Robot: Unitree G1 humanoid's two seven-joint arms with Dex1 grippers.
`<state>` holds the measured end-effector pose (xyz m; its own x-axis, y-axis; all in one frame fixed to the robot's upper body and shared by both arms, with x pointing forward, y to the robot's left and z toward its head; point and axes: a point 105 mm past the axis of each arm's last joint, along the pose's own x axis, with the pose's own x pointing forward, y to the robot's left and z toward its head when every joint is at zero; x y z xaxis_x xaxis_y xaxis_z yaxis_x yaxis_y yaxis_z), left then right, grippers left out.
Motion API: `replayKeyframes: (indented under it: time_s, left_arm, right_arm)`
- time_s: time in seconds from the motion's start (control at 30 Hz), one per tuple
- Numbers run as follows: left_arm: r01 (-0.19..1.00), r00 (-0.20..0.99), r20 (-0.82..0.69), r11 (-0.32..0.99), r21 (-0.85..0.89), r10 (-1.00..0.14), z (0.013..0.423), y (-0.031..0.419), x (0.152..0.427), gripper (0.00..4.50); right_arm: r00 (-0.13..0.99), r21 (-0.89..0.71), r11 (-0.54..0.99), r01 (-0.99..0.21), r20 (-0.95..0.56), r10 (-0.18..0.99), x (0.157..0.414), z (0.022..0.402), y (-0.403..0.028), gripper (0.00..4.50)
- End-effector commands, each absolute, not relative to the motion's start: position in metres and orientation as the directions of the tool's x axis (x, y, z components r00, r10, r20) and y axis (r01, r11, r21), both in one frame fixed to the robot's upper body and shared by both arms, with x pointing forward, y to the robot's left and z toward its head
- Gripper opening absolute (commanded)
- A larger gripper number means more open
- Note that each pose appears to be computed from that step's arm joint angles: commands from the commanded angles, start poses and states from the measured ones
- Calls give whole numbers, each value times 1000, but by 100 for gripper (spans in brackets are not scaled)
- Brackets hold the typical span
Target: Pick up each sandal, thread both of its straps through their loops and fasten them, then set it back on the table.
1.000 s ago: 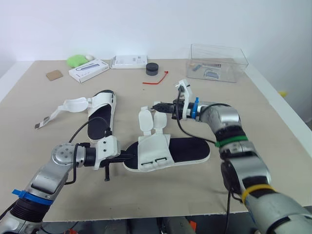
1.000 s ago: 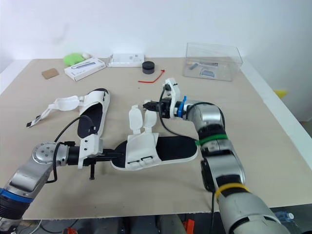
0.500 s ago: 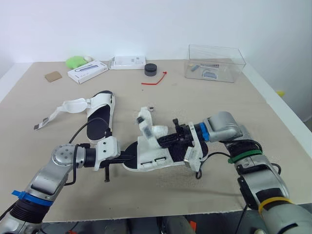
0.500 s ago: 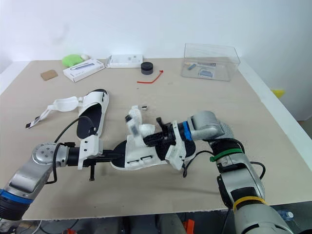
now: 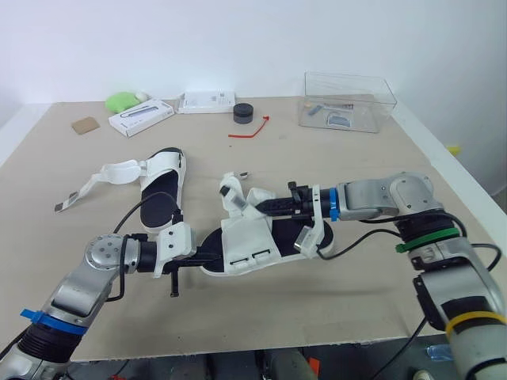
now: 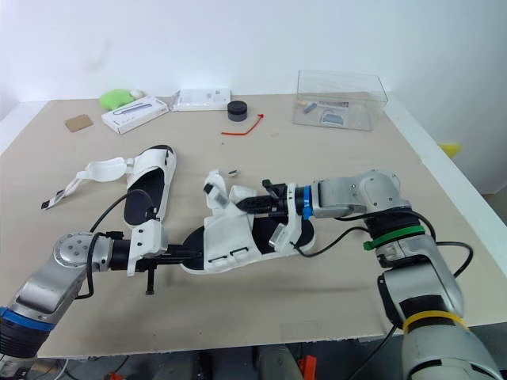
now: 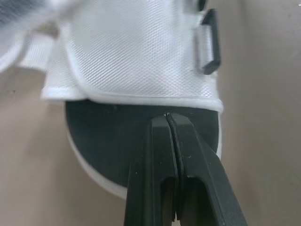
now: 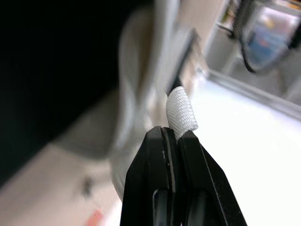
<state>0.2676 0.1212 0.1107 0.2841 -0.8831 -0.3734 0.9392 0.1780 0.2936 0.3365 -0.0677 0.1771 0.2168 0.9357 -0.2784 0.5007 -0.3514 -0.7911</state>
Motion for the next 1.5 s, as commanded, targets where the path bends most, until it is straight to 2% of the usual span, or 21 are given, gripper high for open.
replayKeyframes:
  time_s: [0.03,0.2,0.37,0.47,0.6,0.8,0.87,1.23,1.33,1.5]
  left_arm:
    - [940,279,-379,170,297,-882,111,121,267,0]
    - [939,282,-376,173,297,-883,111,121,268,0]
    - [941,280,-377,173,292,-883,112,121,268,0]
    - [940,282,-376,176,292,-883,112,121,270,0]
    - [941,279,-378,173,291,-883,112,121,271,0]
    - [943,274,-380,169,287,-883,111,121,270,0]
    - [944,272,-381,167,285,-884,110,121,269,0]
    - [946,264,-383,160,282,-885,109,119,268,0]
    - [946,263,-383,160,281,-886,108,119,268,0]
    - [947,260,-384,157,280,-886,108,118,267,0]
  right_arm:
    - [119,-682,-163,713,-111,987,328,216,-59,4]
    - [19,-667,-82,740,-102,995,316,207,-59,4]
    - [59,-701,-113,704,-101,993,325,203,-63,4]
    - [59,-829,-164,535,-156,986,327,190,-65,4]
    - [-2,-766,-101,634,-133,991,317,198,-63,4]
    - [-16,-755,-119,644,-168,986,314,191,-67,4]
    - [-26,-715,-119,689,-189,982,312,190,-67,4]
    - [-31,-634,-83,769,-166,986,312,190,-69,4]
    - [-12,-696,-104,711,-159,987,316,189,-70,4]
    - [32,-840,-140,525,-146,989,321,184,-71,4]
